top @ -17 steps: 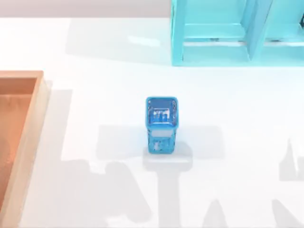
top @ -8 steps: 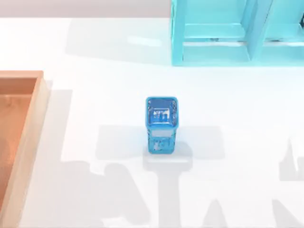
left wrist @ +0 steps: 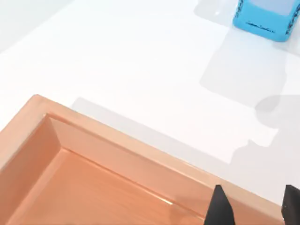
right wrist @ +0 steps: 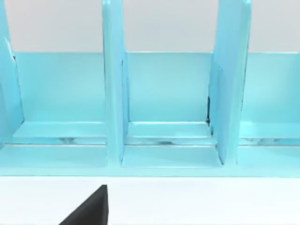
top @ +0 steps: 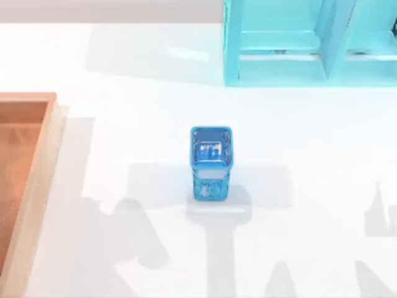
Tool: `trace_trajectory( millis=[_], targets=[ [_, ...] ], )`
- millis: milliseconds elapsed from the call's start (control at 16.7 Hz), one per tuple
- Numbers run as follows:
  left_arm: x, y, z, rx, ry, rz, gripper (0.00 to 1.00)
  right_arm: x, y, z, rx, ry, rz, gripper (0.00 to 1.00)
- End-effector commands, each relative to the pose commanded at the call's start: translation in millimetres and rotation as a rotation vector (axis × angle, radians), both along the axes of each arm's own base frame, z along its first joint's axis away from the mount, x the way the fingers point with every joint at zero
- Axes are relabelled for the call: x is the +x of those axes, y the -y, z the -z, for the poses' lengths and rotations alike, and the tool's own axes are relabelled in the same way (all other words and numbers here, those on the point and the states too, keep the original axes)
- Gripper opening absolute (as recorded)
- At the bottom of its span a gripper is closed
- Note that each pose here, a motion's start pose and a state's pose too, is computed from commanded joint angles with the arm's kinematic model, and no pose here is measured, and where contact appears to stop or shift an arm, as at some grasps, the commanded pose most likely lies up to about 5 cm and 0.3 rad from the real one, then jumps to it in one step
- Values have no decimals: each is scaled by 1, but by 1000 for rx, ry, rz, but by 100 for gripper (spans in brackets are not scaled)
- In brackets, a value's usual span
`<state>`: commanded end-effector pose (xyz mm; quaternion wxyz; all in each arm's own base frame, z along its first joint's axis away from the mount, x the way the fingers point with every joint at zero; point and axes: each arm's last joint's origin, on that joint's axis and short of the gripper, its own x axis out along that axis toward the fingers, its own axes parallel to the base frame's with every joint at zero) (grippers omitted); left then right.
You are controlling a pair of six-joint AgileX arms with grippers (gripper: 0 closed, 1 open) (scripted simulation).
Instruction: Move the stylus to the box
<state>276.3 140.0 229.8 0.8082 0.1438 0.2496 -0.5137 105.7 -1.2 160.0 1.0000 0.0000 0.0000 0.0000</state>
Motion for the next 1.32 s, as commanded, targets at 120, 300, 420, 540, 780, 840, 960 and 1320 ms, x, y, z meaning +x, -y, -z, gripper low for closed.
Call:
trace_trajectory(
  millis=[120,300,420,540,780,840,960,1320],
  targets=[
    [0,2,3,-2,6,-1,0,0,0,0,0,0,0,100],
    [0,2,3,-2,7,-1,0,0,0,0,0,0,0,100],
    [0,2,3,-2,7,-1,15,0,0,0,0,0,0,100],
    [0,2,3,-2,7,-1,30,0,0,0,0,0,0,100],
    [0,2,3,-2,7,-1,60,0,0,0,0,0,0,100],
    [0,2,3,-2,7,-1,68,0,0,0,0,0,0,100],
    [0,2,3,-2,7,-1,83,0,0,0,0,0,0,100],
    [0,2,3,-2,7,-1,100,0,0,0,0,0,0,100]
  ],
)
